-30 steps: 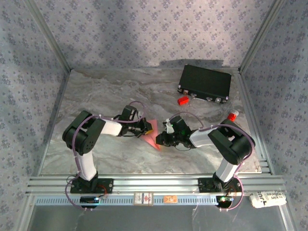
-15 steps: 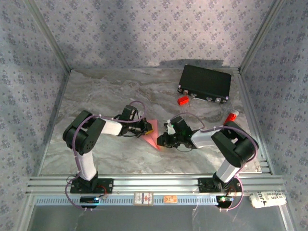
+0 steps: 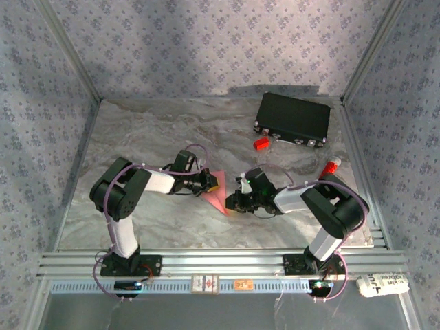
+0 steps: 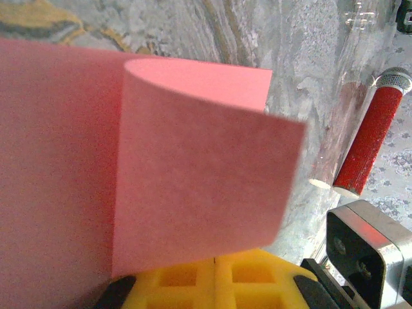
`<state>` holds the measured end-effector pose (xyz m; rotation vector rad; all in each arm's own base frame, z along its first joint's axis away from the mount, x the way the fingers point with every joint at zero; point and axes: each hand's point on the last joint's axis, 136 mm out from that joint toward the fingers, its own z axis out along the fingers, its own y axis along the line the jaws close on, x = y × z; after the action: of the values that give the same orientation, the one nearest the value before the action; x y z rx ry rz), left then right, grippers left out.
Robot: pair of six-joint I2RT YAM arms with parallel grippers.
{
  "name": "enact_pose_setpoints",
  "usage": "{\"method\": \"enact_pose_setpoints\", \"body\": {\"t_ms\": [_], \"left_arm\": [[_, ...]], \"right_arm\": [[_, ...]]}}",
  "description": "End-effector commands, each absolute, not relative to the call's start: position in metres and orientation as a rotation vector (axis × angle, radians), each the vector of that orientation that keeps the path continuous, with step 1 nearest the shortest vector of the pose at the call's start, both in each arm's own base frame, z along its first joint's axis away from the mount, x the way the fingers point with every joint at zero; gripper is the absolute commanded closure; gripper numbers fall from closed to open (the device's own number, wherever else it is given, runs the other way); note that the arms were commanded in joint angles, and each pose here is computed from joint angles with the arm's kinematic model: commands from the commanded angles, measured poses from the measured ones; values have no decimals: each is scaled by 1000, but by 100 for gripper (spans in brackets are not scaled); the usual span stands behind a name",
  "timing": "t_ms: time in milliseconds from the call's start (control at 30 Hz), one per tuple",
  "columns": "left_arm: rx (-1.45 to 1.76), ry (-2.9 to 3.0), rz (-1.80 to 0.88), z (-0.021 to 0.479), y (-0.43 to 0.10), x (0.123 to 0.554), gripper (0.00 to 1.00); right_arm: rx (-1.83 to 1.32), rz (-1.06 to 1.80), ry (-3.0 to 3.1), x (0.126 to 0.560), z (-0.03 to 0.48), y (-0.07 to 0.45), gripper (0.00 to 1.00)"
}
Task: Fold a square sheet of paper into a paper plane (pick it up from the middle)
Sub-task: Fourth fold the wing at the center of the table.
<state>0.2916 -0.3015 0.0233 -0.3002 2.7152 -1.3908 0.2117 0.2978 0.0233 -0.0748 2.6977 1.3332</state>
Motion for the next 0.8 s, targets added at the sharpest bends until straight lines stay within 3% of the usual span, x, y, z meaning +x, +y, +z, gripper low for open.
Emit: {"method": "enact_pose_setpoints", "body": {"t_ms": [0,467,767], "left_arm": [[-350,2828,-1294,-4,-291,277,96],[-360,2832,-1282,-6,-289,276,96],[-364,2838,-1270,-8,-288,275,97]], "right_arm": [[-44,1318,2841,184,4,289,87],[-67,1273,2903,168,-3,280,92],[-85,1277,2892,164,5,279,88]]}}
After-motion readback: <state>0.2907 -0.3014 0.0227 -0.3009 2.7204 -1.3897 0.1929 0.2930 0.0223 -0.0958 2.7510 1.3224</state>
